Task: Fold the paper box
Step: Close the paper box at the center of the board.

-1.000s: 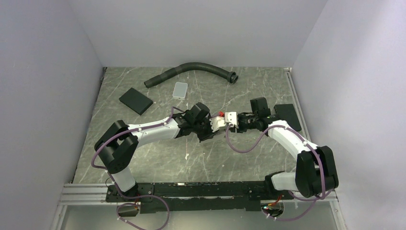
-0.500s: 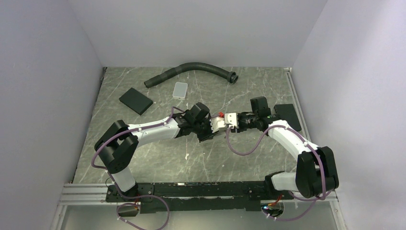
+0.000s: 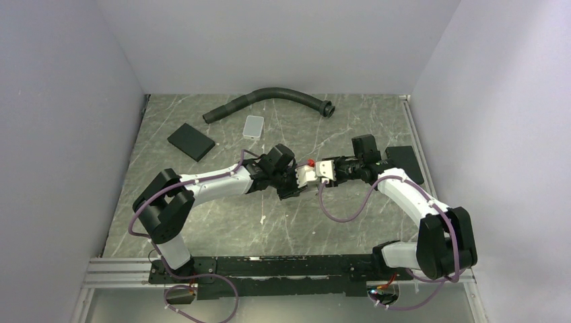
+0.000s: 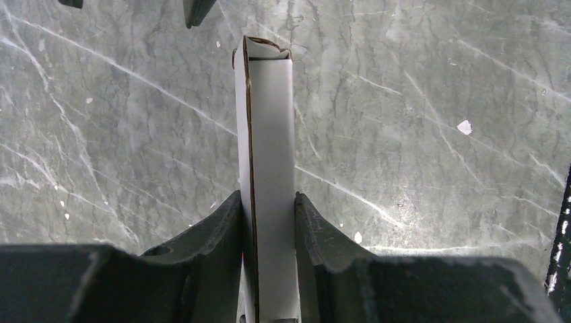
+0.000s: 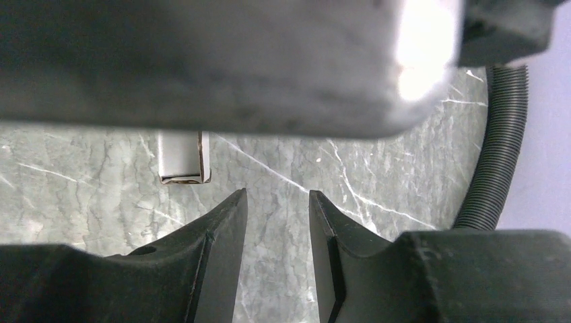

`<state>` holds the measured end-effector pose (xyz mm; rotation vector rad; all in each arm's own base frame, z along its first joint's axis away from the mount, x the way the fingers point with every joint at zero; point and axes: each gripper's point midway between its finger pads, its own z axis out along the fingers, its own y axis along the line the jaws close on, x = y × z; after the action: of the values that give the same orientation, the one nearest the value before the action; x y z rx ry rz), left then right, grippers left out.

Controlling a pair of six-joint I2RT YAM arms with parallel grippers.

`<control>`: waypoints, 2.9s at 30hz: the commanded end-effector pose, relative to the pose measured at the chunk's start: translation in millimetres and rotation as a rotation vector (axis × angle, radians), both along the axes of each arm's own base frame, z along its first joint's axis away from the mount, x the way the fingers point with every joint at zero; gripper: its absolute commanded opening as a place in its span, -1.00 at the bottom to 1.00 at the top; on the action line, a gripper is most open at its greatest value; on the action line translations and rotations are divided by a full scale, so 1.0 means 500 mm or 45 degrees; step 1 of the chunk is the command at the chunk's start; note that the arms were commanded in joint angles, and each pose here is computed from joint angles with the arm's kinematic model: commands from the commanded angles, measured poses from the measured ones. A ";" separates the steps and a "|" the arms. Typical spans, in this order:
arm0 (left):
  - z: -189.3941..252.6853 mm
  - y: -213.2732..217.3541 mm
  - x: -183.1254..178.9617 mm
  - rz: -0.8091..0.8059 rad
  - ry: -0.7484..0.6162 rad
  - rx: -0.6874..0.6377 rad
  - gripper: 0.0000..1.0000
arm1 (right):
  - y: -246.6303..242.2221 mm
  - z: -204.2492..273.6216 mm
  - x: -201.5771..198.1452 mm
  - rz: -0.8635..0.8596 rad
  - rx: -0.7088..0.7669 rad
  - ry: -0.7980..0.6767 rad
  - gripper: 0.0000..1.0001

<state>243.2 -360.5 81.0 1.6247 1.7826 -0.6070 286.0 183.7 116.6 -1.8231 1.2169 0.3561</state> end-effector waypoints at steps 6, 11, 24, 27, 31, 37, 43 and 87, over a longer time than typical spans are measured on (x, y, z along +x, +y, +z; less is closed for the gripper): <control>-0.061 0.014 -0.020 0.097 0.139 0.094 -0.36 | 0.025 -0.089 -0.122 0.323 -0.207 0.072 -0.13; -0.060 0.012 -0.022 0.096 0.142 0.084 -0.35 | 0.010 -0.069 -0.117 0.260 -0.125 0.127 -0.08; -0.068 0.014 -0.023 0.101 0.148 0.087 -0.35 | -0.011 -0.029 -0.098 0.165 0.089 0.182 0.03; -0.066 0.015 -0.024 0.096 0.145 0.086 -0.35 | -0.020 -0.017 -0.081 0.133 0.105 0.133 0.06; -0.066 0.015 -0.024 0.088 0.141 0.089 -0.35 | -0.029 -0.004 -0.069 0.158 0.091 0.050 0.12; -0.064 0.017 -0.024 0.079 0.132 0.089 -0.35 | -0.041 -0.013 -0.050 0.246 0.026 -0.118 0.20; -0.064 0.016 -0.027 0.065 0.133 0.089 -0.35 | -0.027 -0.002 -0.033 0.344 0.038 -0.206 0.10; -0.069 0.012 -0.024 0.055 0.145 0.107 -0.35 | 0.002 0.000 -0.022 0.470 -0.134 -0.387 -0.31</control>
<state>246.9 -368.8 82.3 1.5608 1.8182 -0.6296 271.0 174.3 96.7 -2.1316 0.7839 0.2472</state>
